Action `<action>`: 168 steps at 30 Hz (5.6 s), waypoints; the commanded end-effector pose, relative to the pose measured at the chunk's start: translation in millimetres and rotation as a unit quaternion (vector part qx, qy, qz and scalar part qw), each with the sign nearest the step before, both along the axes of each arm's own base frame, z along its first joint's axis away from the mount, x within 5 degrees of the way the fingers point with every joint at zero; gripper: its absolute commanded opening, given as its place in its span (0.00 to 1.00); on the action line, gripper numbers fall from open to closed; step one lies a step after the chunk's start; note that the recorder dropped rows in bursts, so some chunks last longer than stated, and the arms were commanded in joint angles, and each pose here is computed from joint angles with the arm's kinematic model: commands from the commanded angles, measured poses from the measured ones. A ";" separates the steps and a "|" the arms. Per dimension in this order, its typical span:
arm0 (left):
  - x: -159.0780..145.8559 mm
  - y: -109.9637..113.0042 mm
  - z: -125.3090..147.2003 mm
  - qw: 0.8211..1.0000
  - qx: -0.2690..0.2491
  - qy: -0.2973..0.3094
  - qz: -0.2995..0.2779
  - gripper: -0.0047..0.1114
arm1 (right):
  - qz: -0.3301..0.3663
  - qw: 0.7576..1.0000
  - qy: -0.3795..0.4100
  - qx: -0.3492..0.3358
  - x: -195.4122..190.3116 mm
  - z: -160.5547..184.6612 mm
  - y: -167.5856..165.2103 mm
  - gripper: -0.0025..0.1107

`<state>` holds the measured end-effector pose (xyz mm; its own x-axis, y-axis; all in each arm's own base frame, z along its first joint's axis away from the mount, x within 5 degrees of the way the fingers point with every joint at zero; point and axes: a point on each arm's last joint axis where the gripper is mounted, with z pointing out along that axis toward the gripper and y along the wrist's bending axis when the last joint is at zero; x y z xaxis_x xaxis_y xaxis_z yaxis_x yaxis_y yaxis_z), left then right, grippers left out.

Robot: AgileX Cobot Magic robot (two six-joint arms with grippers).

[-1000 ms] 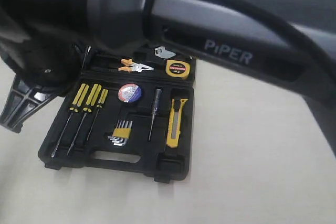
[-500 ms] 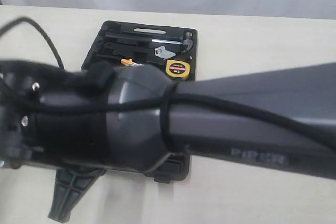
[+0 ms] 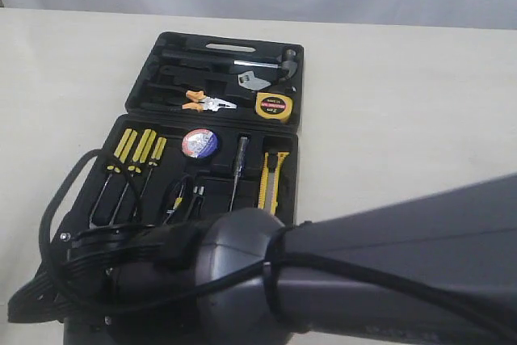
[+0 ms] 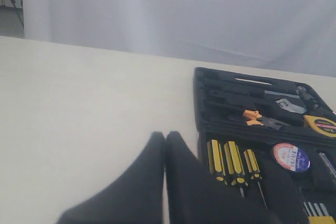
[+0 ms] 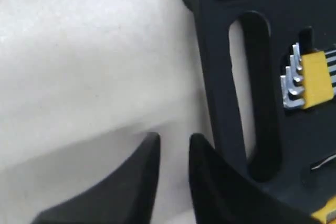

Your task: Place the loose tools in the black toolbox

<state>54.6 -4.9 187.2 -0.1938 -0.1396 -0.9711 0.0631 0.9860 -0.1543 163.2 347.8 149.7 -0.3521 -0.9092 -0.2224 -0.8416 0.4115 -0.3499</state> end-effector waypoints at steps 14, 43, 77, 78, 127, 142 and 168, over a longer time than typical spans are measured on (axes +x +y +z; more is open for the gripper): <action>0.1 -0.2 1.6 1.000 0.003 -0.001 -0.003 0.04 | 0.035 0.998 -0.053 -0.022 12.9 -31.2 5.6 0.56; 0.1 -0.2 1.6 1.000 0.003 -0.001 -0.003 0.04 | 0.045 0.993 -0.069 -0.080 20.7 31.9 -23.9 0.02; 0.1 -0.2 1.6 1.000 0.003 -0.001 -0.003 0.04 | 0.099 0.990 -0.067 -0.079 66.8 198.7 -118.6 0.02; 0.1 -0.2 1.6 1.000 0.003 -0.001 -0.003 0.04 | 0.096 0.991 -0.057 -0.069 78.3 197.7 -128.7 0.02; 0.1 -0.4 1.6 1.000 -0.002 -0.001 -0.003 0.04 | 0.006 0.987 -0.128 0.099 287.7 62.9 -182.3 0.77; 0.1 -0.4 1.6 1.000 -0.002 -0.001 -0.003 0.04 | -0.093 0.981 -0.089 0.143 254.1 135.7 -195.4 0.50; 0.1 -0.4 1.6 1.000 -0.001 -0.001 -0.003 0.04 | -0.264 0.838 -0.165 0.447 52.8 193.8 -275.8 0.02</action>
<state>54.6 -4.9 187.2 -0.1938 -0.1396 -0.9711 0.0631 0.9860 -0.1543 228.4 76.1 353.1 -0.5053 -0.2753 -0.8178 -0.4663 0.8846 -0.0097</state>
